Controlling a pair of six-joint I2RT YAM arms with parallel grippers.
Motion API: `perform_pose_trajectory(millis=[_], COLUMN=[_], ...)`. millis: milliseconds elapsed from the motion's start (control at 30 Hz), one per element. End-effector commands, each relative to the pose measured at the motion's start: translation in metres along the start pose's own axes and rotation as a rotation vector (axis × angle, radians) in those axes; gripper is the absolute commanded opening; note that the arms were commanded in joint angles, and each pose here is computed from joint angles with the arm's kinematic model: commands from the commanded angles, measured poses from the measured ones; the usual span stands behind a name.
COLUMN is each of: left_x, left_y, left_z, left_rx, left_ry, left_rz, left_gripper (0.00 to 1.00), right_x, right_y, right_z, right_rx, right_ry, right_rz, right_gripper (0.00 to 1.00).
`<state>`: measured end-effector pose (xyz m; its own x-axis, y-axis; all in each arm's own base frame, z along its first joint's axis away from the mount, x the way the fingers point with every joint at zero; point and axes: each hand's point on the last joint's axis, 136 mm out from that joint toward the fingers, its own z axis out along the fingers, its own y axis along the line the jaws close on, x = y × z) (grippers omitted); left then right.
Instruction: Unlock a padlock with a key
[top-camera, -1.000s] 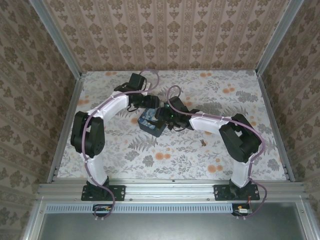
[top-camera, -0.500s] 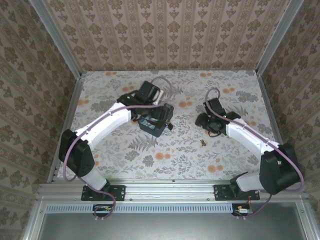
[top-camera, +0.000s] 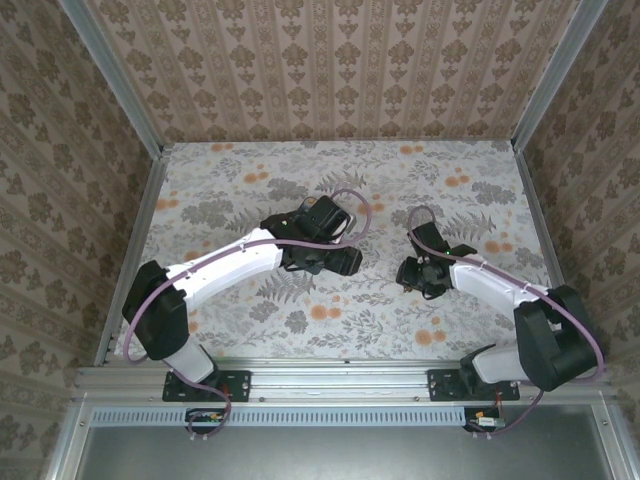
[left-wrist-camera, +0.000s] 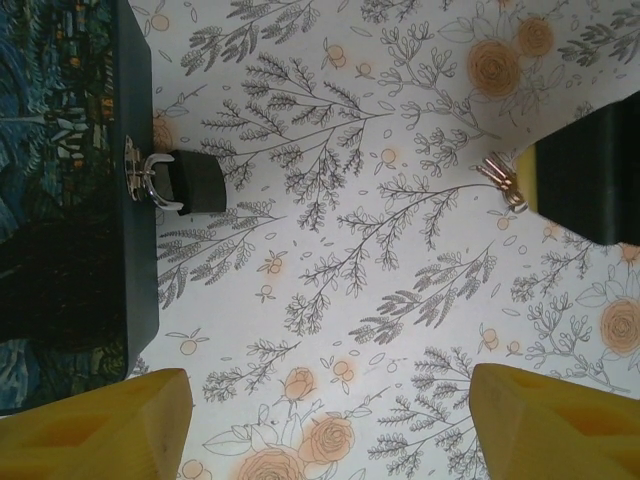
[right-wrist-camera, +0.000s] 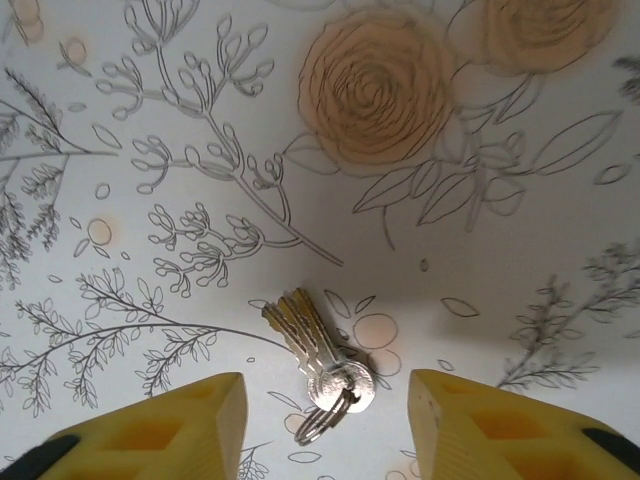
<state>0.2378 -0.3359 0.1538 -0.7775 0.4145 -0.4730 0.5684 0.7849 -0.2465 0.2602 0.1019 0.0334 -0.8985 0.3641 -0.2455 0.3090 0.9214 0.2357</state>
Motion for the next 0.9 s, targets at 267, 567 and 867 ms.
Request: perform_pose_trajectory(millis=[267,567,867], left_x=[-0.005,-0.011,-0.005], left_y=[-0.006,-0.008,-0.017], left_z=[-0.003,-0.001,0.009], left_rx=[0.014,0.019,0.073], left_ry=[-0.022,-0.033,0.006], left_rz=[-0.008,0.007,0.001], left_gripper=[0.74,0.74,0.74], right_x=[0.017,0.023,0.007], right_y=[-0.012,-0.010,0.014], right_z=[0.025,0.034,0.004], right_rx=[0.047,0.022,-0.105], right_ry=[0.081,0.105,0.014], right_rz=[-0.005,-0.017,-0.165], right_gripper=[0.33,0.16,0.00])
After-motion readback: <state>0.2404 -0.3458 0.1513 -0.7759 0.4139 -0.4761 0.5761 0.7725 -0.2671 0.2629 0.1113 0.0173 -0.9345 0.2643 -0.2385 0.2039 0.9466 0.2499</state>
